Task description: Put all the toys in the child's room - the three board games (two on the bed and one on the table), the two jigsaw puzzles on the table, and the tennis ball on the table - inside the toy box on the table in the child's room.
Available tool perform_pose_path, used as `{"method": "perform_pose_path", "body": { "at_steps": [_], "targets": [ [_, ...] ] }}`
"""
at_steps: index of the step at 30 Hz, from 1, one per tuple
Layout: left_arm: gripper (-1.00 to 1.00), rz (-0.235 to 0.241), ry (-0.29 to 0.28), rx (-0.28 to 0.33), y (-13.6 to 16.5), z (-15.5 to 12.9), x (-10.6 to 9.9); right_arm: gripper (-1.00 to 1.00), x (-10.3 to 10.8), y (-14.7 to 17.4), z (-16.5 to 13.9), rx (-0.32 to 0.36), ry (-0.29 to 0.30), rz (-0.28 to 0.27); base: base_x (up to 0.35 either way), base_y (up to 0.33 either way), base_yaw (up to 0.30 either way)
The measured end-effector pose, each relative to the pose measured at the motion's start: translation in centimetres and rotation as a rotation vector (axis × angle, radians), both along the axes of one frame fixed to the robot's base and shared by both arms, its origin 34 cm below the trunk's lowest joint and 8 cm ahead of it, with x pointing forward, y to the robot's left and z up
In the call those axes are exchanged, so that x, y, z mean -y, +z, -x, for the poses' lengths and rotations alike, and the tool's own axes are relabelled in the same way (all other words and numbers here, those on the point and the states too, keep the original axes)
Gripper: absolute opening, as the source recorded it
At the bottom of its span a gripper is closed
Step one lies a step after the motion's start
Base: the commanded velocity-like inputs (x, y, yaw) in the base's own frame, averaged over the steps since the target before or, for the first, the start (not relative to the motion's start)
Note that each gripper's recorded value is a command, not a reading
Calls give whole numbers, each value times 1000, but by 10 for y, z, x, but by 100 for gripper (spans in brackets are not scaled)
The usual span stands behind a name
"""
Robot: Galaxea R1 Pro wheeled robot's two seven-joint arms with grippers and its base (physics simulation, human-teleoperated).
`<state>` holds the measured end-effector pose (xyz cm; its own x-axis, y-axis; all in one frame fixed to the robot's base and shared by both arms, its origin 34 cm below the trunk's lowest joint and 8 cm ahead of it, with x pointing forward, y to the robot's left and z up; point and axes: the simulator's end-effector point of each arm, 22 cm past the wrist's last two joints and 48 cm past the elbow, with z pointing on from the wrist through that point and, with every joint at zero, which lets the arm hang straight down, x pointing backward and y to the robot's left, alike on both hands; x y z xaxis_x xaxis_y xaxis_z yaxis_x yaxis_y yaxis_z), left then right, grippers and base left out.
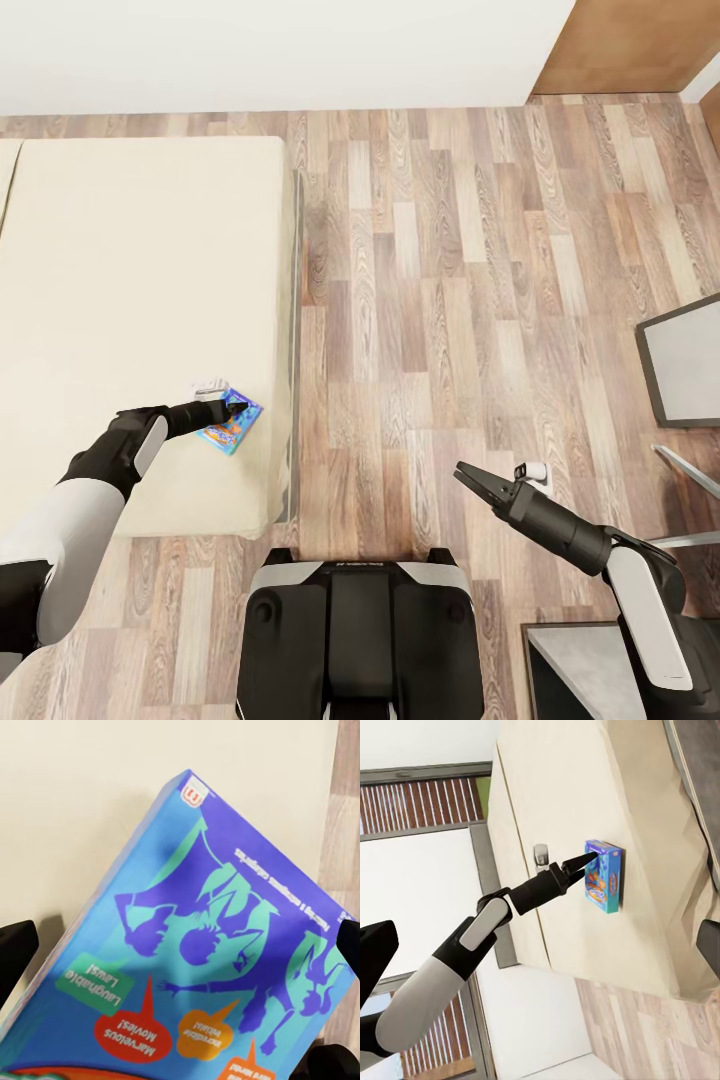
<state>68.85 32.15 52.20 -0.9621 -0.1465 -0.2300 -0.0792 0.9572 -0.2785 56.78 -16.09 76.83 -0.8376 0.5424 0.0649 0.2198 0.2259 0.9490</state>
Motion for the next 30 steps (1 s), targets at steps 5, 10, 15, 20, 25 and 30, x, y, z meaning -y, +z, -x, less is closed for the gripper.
{"method": "perform_pose_path", "body": {
  "at_steps": [5, 10, 15, 20, 25, 30],
  "targets": [
    [100, 0, 0, 0, 0, 0, 0, 100, 0, 0, 0, 0, 0, 1, 0, 0, 0],
    [100, 0, 0, -1, 0, 1, 0, 100, 1, -1, 0, -2, 0, 6, 0, 0, 0],
    [100, 0, 0, -1, 0, 1, 0, 100, 3, -8, 2, -19, 3, 33, 0, 0, 0],
    [100, -1, 0, -1, 0, 1, -1, 100, 7, -16, 3, -40, 1, 67, 0, 0, 0],
    [100, -1, 0, -1, 0, 1, -1, 100, 8, -18, 3, -45, -2, 76, 0, 0, 0],
    [100, 1, 0, -1, 0, 1, 0, 100, 8, -18, 4, -47, -2, 77, 0, 0, 0]
  ]
}}
